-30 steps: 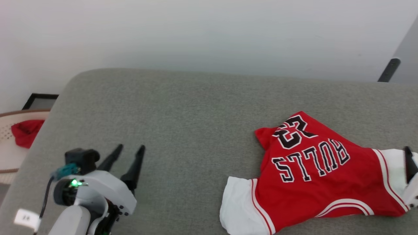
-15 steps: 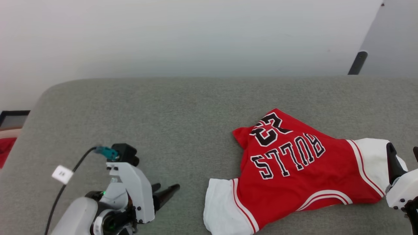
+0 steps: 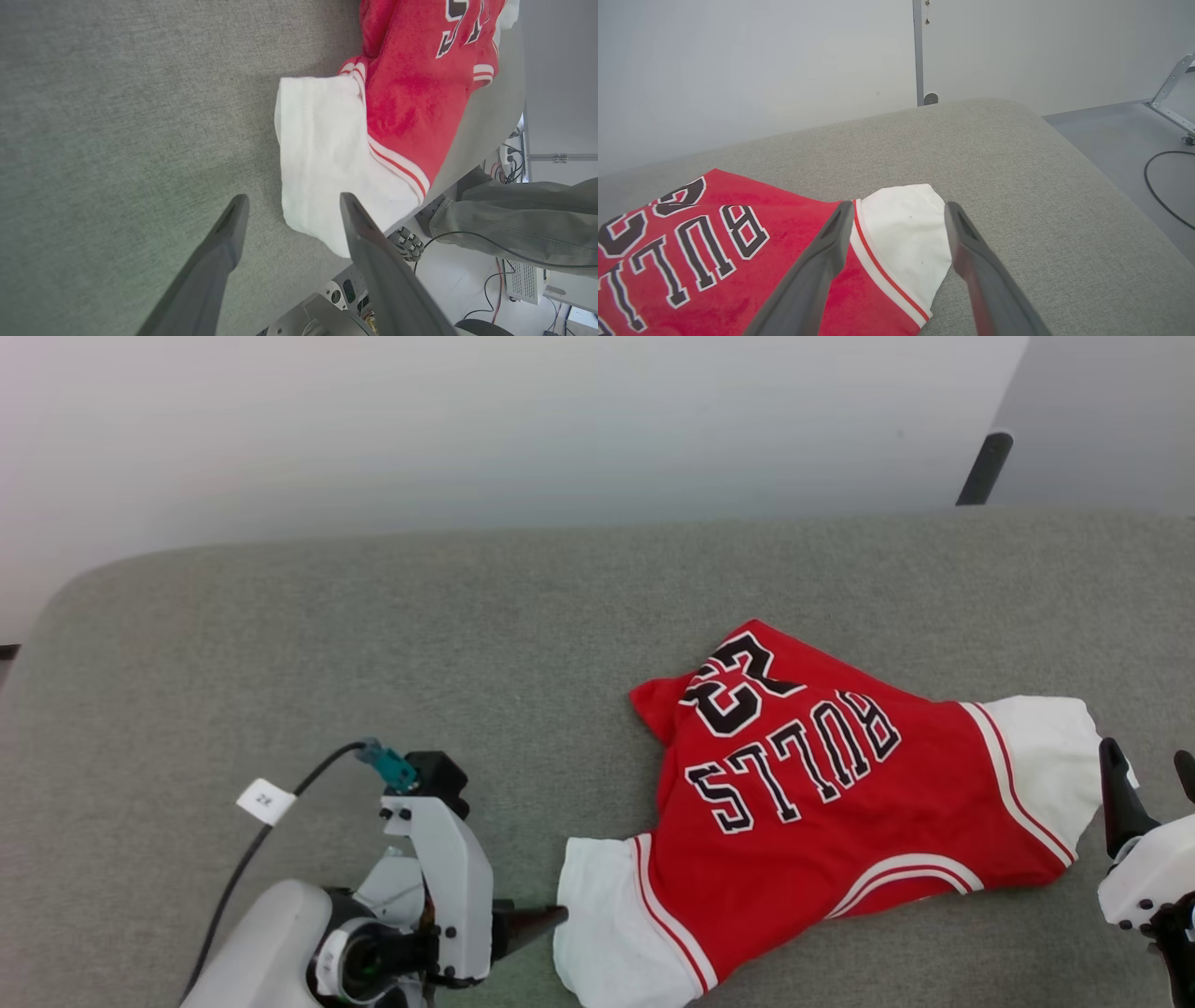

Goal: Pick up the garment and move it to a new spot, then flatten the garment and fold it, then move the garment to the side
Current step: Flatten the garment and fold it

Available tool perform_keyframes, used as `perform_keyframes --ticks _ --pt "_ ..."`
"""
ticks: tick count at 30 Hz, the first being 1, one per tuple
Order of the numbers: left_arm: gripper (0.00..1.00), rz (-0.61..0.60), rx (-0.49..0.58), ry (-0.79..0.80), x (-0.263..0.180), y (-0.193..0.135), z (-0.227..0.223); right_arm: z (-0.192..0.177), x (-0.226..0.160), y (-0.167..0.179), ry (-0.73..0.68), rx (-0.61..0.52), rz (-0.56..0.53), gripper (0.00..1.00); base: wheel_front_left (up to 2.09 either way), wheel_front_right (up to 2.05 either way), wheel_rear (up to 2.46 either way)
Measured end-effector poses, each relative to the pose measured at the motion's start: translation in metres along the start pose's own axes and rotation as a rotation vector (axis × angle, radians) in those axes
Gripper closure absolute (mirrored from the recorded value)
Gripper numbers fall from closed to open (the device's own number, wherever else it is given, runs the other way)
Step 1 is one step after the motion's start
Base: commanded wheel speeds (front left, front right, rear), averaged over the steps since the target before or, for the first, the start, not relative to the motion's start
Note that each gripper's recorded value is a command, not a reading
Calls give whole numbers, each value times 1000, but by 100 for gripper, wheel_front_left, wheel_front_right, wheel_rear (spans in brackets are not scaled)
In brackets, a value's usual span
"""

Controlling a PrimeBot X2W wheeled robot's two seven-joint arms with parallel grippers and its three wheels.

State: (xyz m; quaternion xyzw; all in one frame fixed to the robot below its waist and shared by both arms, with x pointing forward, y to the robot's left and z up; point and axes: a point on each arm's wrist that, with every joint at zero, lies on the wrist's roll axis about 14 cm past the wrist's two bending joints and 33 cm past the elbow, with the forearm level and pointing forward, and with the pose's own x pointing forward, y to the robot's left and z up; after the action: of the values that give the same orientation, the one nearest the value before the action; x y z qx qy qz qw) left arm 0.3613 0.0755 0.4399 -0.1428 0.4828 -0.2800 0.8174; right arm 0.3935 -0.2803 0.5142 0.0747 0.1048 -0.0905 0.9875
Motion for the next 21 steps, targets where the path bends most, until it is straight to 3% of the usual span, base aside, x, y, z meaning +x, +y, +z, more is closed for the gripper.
perform_keyframes --ticks 21 --pt "0 -3 -3 196 40 5 -37 -18 7 -13 40 22 -41 0 0 0 0"
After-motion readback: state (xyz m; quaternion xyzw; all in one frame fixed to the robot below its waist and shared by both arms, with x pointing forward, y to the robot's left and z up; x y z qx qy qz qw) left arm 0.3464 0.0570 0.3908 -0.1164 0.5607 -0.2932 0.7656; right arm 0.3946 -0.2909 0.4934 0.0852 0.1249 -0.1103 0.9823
